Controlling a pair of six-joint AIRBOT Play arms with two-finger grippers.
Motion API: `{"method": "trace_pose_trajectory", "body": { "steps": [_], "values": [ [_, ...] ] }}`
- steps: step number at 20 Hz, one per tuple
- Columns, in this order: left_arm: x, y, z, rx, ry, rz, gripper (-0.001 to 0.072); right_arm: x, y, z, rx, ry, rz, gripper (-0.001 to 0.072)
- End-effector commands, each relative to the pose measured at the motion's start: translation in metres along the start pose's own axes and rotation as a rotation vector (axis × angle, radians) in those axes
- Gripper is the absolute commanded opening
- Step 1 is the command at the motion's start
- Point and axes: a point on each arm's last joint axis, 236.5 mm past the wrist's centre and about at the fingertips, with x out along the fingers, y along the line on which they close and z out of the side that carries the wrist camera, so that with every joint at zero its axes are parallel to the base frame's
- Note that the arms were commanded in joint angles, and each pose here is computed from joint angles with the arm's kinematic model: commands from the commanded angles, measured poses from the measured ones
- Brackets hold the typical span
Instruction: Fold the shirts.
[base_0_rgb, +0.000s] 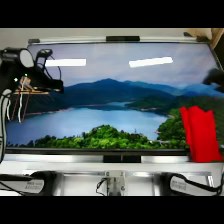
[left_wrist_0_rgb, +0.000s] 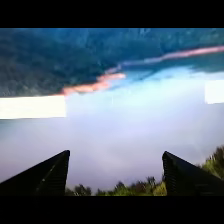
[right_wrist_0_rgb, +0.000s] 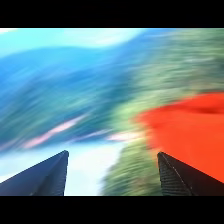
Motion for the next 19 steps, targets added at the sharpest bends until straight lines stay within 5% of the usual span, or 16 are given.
{"method": "trace_pose_trajectory", "body": {
  "steps": [1, 19],
  "values": [
    [0.011, -0.03, -0.043, 0.025, 0.123, -0.078, 0.0717, 0.033, 0.103, -0.08, -0.243, 0.321, 0.06, 0.0667],
    [0.029, -0.022, -0.057, -0.086, -0.063, -0.073, 0.0715, 0.041, 0.154, -0.116, -0.354, 0.39, 0.143, 0.0666]
  ]
}}
